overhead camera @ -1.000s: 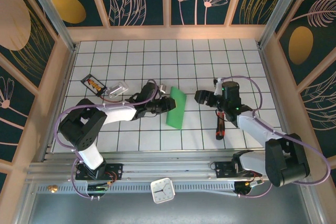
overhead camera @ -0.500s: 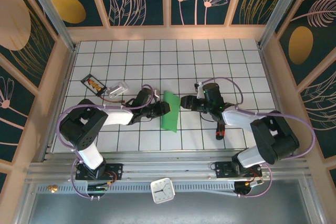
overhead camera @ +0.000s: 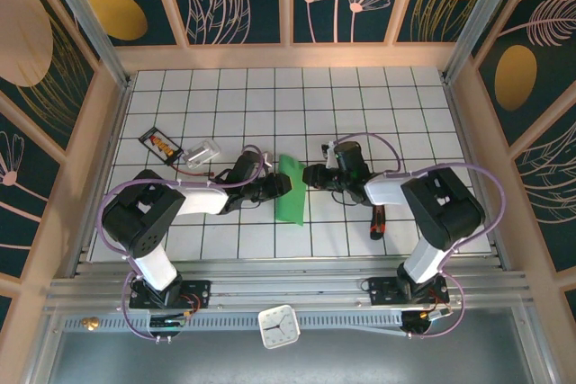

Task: Fold a paper plane with a square sheet of paper (pick it up from the middle)
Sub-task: First fold the square sheet of paper in half at the center of the table, then hold the square sheet of paper at the center of the table.

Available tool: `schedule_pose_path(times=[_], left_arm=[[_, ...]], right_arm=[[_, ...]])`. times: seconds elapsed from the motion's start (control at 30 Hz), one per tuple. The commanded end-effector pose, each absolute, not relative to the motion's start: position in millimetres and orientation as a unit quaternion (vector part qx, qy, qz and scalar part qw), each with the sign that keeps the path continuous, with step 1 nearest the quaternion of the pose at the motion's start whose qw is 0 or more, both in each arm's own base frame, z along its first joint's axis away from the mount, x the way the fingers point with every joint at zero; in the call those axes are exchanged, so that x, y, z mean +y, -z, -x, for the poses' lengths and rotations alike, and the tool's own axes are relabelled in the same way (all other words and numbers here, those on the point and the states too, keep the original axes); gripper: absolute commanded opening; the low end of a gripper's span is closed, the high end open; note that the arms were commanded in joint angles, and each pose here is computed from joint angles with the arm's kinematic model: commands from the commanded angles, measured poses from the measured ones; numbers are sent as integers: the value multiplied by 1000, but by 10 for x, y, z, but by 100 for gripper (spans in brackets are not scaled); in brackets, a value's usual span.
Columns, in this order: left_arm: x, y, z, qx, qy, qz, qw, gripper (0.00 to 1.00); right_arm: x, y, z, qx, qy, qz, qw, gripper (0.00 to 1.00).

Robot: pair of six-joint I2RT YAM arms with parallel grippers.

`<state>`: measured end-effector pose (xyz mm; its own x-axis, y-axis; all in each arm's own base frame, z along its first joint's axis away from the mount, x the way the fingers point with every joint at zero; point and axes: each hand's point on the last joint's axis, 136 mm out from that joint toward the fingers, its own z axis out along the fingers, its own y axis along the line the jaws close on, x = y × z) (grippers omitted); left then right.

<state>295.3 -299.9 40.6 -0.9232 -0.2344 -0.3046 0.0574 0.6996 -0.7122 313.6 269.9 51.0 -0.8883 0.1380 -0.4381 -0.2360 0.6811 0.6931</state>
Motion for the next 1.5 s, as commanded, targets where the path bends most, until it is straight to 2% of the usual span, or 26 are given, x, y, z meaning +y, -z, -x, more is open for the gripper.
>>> schedule_pose_path(times=[0.0,0.27,0.43,0.63,0.77,1.23,1.47], left_arm=[[-2937,-294,-2958,910,365,44,192,40],[-2893,-301,-2984,919,341,35,197,49],[-2849,-285,-2985,925,324,34,196,60],[-2849,-290,-2980,929,319,36,187,66],[-2802,-260,-3013,935,297,37,190,64],[-2664,-141,-3054,934,279,114,193,45],[-2658,-121,-3063,932,279,130,191,46]], right_arm=[[2822,-570,-3215,875,-419,36,240,25],[2821,-402,-3223,883,-411,29,225,20],[2808,-307,-3211,888,-405,24,216,20],[2813,-300,-3217,889,-404,24,214,20],[2825,-301,-3224,889,-405,25,213,20],[2902,-474,-3257,877,-424,43,223,22],[2934,-584,-3261,870,-434,50,228,26]])
